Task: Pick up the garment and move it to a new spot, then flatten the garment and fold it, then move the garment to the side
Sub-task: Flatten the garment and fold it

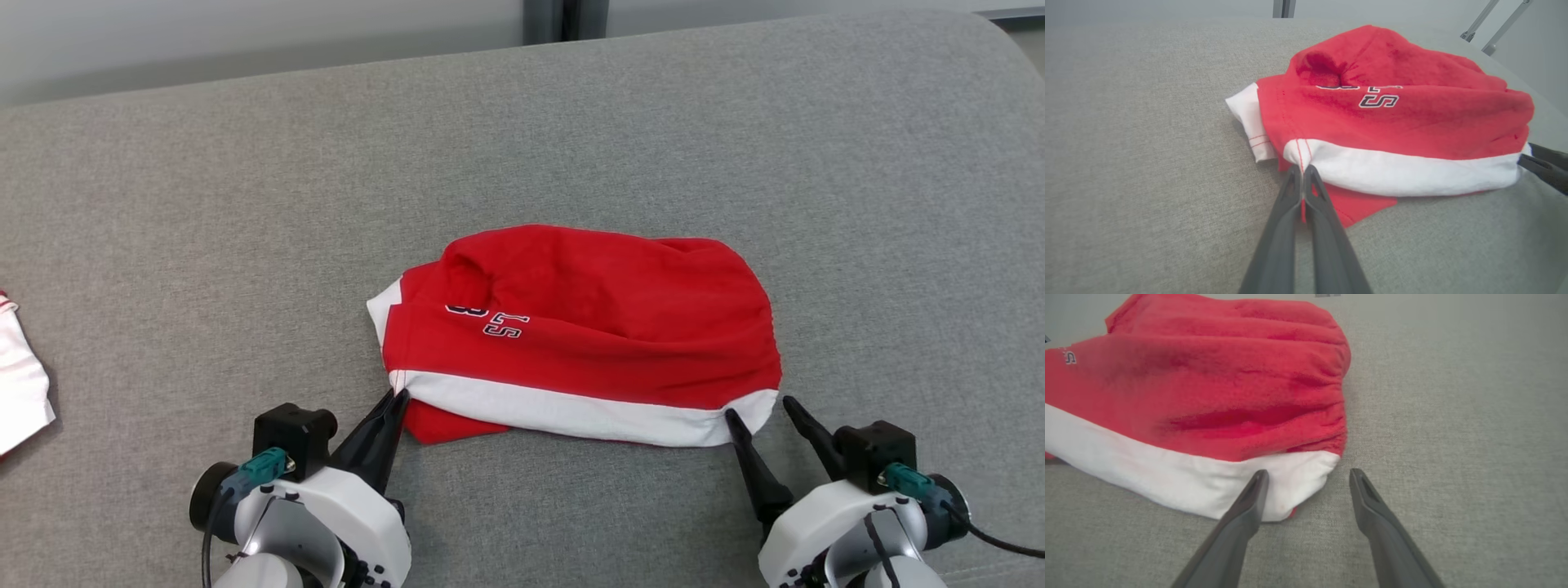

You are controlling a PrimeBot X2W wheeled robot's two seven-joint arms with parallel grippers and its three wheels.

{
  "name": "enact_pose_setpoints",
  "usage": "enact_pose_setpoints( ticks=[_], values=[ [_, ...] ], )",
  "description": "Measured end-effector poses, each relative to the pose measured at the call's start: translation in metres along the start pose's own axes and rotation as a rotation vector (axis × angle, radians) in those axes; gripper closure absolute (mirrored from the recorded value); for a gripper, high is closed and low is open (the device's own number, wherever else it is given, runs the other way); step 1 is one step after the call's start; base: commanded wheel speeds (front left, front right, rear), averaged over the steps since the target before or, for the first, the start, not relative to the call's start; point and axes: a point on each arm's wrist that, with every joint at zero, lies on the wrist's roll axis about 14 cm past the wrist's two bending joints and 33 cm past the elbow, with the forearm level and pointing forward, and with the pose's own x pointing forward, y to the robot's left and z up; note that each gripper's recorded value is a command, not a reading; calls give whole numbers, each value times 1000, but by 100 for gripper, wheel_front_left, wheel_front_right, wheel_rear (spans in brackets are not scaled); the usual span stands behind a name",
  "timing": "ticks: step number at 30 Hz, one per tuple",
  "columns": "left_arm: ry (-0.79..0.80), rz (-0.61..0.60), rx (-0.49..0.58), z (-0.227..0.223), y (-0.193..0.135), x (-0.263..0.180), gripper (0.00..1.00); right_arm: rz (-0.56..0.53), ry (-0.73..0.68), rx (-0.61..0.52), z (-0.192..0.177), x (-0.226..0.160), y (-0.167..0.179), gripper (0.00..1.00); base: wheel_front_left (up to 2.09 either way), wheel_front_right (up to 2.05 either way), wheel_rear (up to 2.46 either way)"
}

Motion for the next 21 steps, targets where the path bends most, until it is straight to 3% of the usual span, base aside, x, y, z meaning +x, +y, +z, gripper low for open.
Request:
enact_pose_setpoints(
  ticks=[2,3,4,5,6,11,21],
  values=[
    [-4,2,-1,1,0,-1,100,12,24,5,-7,3,4,0,0,0,0],
    [-7,3,0,2,0,-2,100,17,33,8,-9,5,5,9,0,0,0],
    [-18,3,5,4,0,-3,100,25,41,10,-12,8,7,55,0,0,0],
    [-24,3,6,6,0,-4,100,30,42,14,-12,9,8,74,0,0,0],
    [-34,5,9,8,0,-5,100,35,41,15,-12,10,10,100,0,0,0],
    [-110,0,29,26,-4,-10,100,45,-30,-3,7,13,8,100,0,0,0],
    [-398,-60,145,114,-27,-33,100,54,-409,-96,134,-7,9,100,0,0,0]
  ],
)
